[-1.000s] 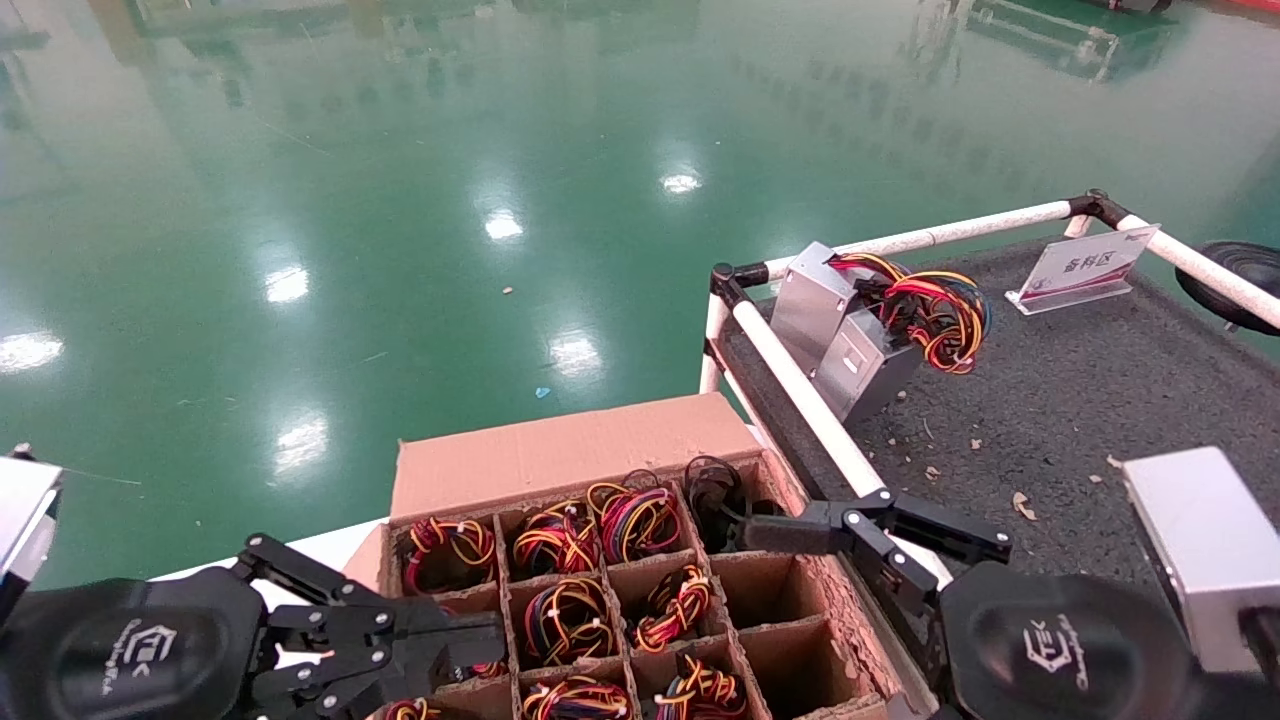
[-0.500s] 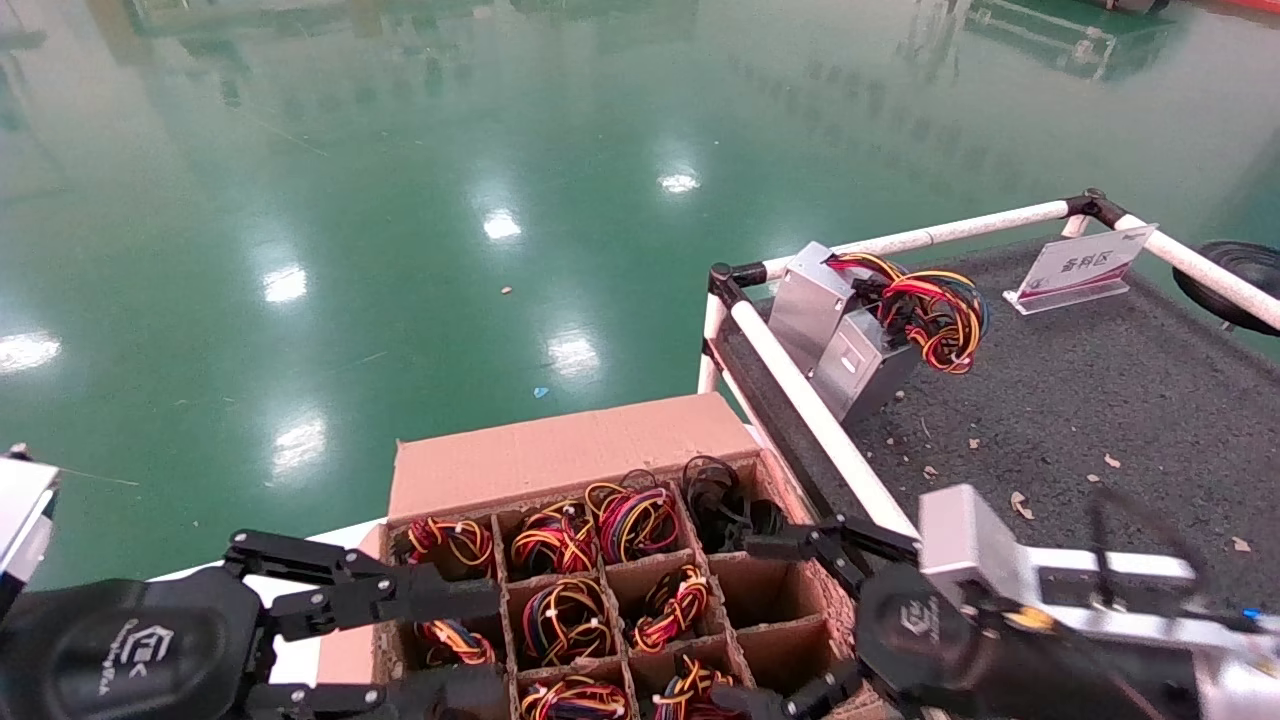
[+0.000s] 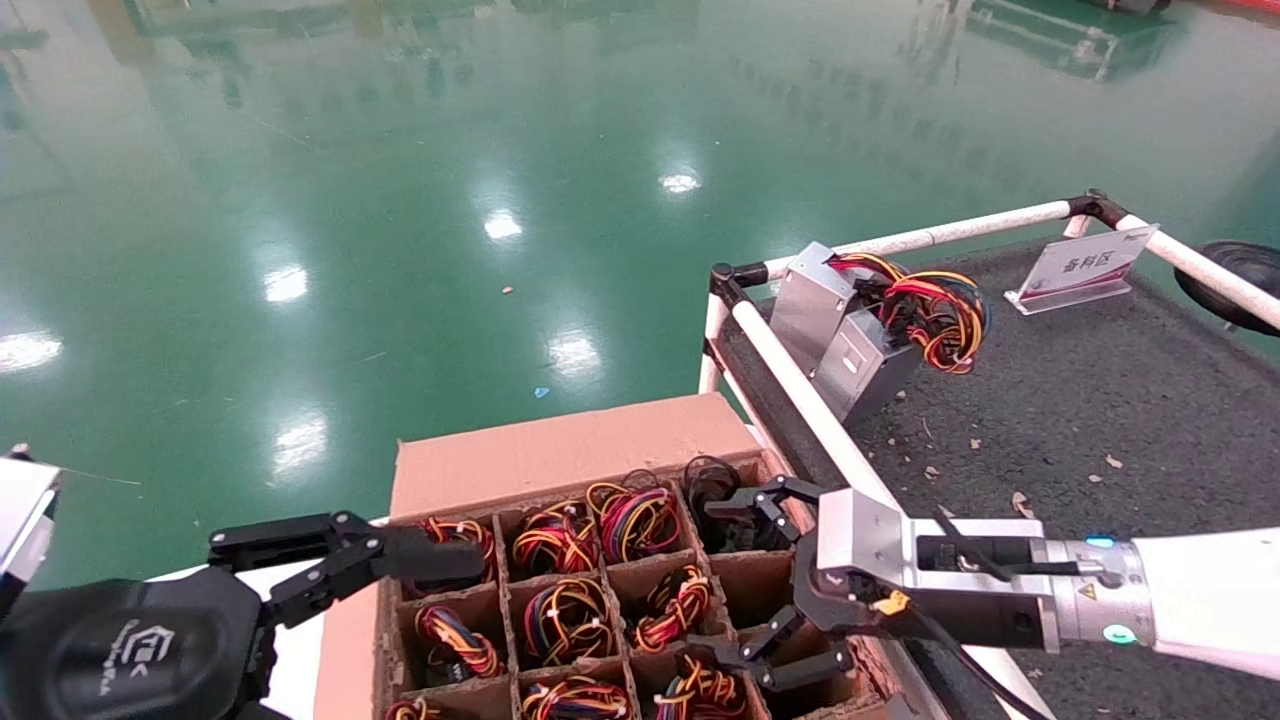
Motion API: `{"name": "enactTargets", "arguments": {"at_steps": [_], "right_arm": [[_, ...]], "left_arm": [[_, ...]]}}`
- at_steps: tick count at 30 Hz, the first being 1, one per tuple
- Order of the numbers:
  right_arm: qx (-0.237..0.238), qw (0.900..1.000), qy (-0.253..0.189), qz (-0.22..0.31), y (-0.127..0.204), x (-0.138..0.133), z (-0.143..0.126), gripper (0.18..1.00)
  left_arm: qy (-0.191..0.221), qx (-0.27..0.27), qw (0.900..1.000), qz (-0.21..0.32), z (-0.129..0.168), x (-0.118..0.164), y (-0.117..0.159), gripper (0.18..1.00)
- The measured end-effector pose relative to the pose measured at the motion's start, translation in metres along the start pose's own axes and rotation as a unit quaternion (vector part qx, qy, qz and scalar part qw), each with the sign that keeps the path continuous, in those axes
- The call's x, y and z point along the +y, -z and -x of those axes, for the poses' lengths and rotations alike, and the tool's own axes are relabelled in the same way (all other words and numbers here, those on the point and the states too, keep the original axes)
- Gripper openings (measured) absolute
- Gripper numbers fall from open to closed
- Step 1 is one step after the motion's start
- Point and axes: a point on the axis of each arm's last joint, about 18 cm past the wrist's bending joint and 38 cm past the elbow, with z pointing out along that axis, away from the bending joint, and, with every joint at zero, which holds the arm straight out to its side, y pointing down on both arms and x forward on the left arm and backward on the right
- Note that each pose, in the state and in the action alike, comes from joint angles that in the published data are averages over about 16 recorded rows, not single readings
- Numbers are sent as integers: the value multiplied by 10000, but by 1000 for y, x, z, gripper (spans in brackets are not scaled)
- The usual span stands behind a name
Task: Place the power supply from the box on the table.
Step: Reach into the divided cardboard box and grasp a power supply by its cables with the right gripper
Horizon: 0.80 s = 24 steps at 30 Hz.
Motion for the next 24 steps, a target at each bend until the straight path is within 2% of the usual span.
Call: {"name": "enactTargets", "arguments": {"at_steps": [10,16,24], "right_arm": [[110,9981,464,392,-9,13,-21,1000],[-42,9970,636,434,-9,14,-21,1000],[-286,9952,828,424,-11,13,-15,1000]], "left_arm": [[0,0,10000,0,0,0,0,860],[0,0,10000,0,0,0,0,936],[0,0,10000,0,0,0,0,987]]}}
